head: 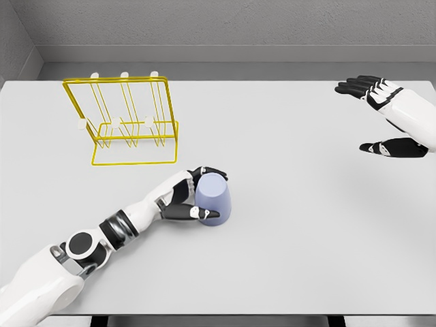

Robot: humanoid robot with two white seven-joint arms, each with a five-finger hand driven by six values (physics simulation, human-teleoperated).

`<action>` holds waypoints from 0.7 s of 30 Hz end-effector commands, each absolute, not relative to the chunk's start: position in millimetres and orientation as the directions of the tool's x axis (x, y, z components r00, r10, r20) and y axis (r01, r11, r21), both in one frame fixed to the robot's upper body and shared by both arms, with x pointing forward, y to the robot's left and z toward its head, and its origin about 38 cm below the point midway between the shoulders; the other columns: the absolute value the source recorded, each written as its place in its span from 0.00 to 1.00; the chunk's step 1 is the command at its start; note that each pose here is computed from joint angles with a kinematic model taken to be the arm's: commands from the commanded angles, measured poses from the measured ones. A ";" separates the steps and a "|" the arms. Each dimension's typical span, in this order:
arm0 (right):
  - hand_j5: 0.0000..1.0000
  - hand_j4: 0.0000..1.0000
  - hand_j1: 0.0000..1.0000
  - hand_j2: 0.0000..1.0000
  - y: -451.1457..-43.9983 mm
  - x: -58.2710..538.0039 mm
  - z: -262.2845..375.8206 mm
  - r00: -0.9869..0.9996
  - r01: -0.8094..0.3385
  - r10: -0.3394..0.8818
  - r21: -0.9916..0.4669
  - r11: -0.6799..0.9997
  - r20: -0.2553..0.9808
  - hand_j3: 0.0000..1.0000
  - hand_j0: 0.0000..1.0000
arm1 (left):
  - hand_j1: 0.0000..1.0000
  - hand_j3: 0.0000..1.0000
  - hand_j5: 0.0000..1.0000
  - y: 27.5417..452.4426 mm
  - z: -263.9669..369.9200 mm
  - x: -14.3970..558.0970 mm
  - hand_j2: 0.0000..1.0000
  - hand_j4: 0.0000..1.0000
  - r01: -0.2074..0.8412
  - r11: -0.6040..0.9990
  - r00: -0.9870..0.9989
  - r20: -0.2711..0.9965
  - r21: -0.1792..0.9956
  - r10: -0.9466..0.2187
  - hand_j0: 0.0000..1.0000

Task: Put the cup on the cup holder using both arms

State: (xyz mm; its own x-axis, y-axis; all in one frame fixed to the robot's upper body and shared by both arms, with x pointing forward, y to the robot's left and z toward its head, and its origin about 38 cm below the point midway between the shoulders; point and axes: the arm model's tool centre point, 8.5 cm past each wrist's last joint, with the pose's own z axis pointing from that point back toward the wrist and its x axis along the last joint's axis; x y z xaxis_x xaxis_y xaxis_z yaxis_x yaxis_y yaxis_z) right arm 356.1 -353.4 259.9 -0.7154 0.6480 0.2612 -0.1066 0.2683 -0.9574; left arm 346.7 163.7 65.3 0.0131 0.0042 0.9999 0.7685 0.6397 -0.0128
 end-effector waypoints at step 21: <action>1.00 1.00 1.00 1.00 -354.6 356.3 260.2 -0.713 -0.108 0.648 -0.955 0.275 0.267 1.00 1.00 | 0.63 0.63 0.63 201.9 136.2 347.2 0.63 0.63 0.724 0.687 -0.154 0.985 0.063 0.073 0.63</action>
